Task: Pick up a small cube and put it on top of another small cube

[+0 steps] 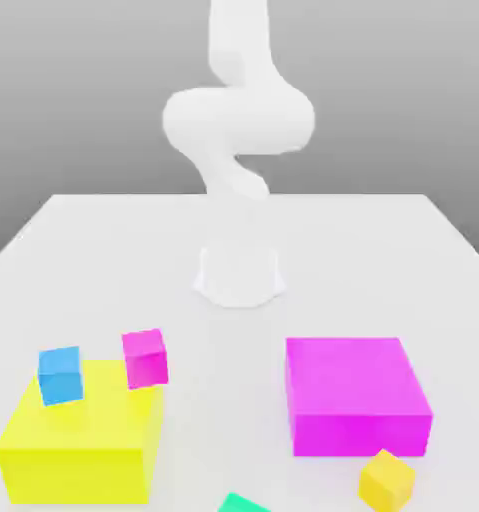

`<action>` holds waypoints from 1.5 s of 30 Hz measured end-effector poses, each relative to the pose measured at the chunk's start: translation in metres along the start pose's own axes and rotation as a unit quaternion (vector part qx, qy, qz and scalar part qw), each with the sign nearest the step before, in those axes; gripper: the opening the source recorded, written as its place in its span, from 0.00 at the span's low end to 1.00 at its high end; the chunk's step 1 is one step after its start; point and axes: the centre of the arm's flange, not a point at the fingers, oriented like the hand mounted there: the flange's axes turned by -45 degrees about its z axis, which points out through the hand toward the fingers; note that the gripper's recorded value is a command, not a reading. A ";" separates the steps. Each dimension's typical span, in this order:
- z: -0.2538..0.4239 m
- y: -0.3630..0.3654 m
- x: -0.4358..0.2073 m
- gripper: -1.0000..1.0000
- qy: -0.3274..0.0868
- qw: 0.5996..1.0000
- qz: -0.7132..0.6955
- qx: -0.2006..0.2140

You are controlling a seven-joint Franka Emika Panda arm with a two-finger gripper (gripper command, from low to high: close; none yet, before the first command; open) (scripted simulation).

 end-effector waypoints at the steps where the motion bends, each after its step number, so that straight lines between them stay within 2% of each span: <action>1: 0.019 0.000 0.001 0.50 -0.013 1.000 0.008 -0.002; 8: 0.143 0.000 -0.007 0.50 -0.100 0.993 0.059 -0.016; 15: 0.262 0.002 -0.045 0.50 -0.184 0.976 0.109 -0.036; 28: 0.449 0.008 -0.187 0.50 -0.331 0.919 0.196 -0.088; 33: 0.504 0.010 -0.242 0.50 -0.347 0.910 0.205 -0.095; 34: 0.512 0.010 -0.249 0.00 -0.347 0.910 0.205 -0.095; 40: 0.515 0.010 -0.253 0.00 -0.347 0.910 0.205 -0.095; 45: 0.476 0.009 -0.216 0.00 -0.347 0.910 0.205 -0.095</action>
